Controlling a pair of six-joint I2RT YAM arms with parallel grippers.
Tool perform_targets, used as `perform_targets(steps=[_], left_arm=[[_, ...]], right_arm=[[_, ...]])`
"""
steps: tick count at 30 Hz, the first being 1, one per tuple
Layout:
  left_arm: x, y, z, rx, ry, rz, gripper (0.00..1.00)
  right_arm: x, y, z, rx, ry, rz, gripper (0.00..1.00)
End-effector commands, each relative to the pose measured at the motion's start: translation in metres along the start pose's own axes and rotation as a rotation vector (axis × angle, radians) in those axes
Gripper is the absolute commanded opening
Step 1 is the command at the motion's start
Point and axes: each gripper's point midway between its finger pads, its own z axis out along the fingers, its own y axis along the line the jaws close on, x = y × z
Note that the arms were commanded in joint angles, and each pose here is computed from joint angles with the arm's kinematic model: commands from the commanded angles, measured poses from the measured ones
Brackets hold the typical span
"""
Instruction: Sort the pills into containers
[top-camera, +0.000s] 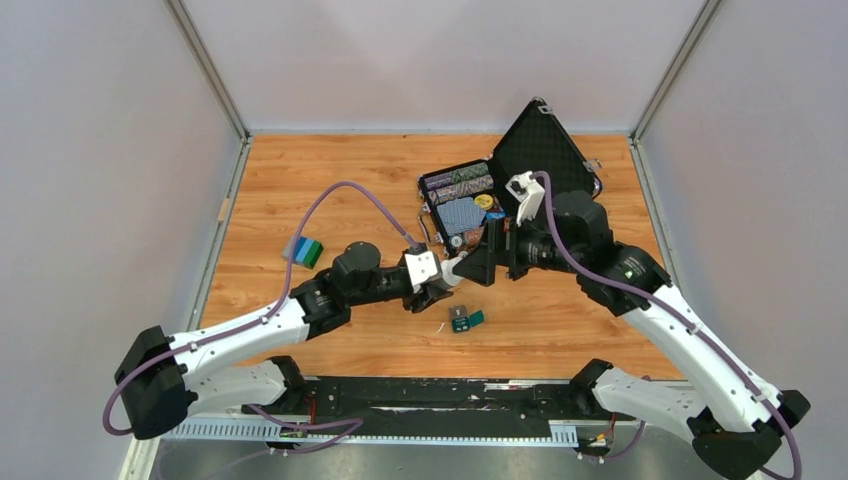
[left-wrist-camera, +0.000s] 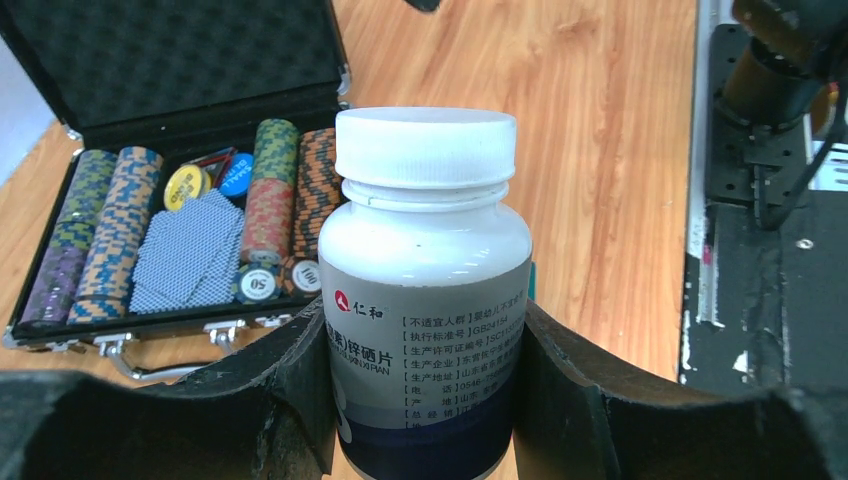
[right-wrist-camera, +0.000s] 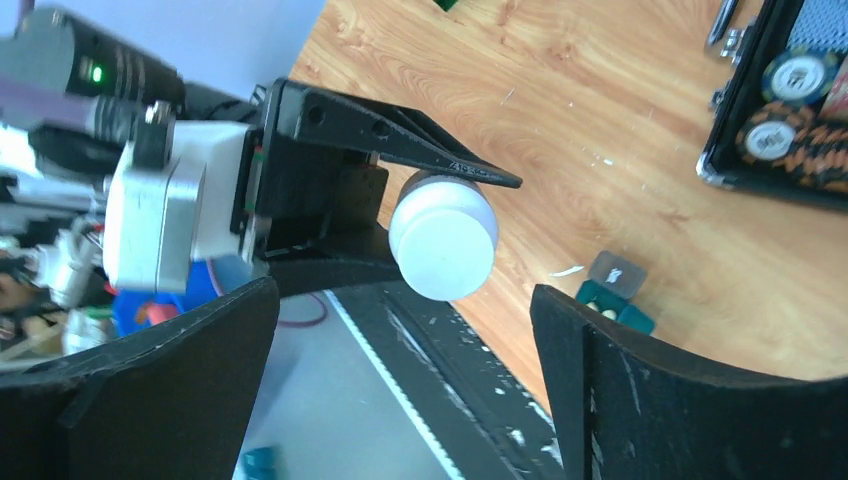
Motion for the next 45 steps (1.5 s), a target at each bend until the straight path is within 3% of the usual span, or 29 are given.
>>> perform_targets(steps=[1,4,6,12,15,18,21,25,32,36,39,42,45], left_arm=[[-0.031,-0.010,-0.008,0.069,-0.071,-0.009,0.00],[-0.036,-0.022,-0.011,0.147,-0.066,-0.007,0.00],[-0.039,-0.029,-0.012,0.191,-0.064,-0.004,0.00],[-0.038,-0.031,-0.013,0.213,-0.055,0.009,0.00],[-0.039,-0.031,-0.013,0.214,-0.055,0.016,0.00],[-0.041,-0.028,-0.013,0.202,-0.059,0.021,0.00],[-0.042,-0.022,-0.012,0.169,-0.068,0.023,0.00],[-0.040,-0.009,-0.009,0.084,-0.085,0.018,0.00],[-0.031,0.004,-0.006,0.009,-0.074,0.016,0.00],[-0.024,0.009,-0.005,-0.021,-0.059,0.028,0.00],[-0.018,0.012,-0.006,-0.040,-0.039,0.028,0.00],[-0.015,0.013,-0.006,-0.050,-0.028,0.017,0.00],[-0.014,0.015,-0.007,-0.065,-0.022,0.011,0.00]], right_arm=[[0.007,0.003,-0.007,-0.085,0.003,-0.291,1.00],[0.017,0.011,-0.008,-0.172,0.042,-0.385,0.98],[0.021,0.015,-0.007,-0.228,0.058,-0.448,0.88],[0.024,0.009,0.009,-0.240,0.097,-0.467,0.77],[0.022,0.007,0.014,-0.222,0.102,-0.442,0.64],[0.019,0.007,0.018,-0.213,0.097,-0.402,0.42],[0.021,0.010,0.022,-0.225,0.105,-0.333,0.33],[0.020,0.016,0.029,-0.209,0.091,-0.163,0.30],[0.013,0.018,0.052,-0.031,0.040,0.146,0.33],[0.000,0.014,0.063,0.044,-0.004,0.362,0.40],[-0.016,0.016,0.064,0.065,-0.051,0.395,0.56],[-0.027,0.028,0.058,0.025,-0.068,0.358,0.88],[-0.036,0.030,0.046,0.013,-0.119,0.262,0.97]])
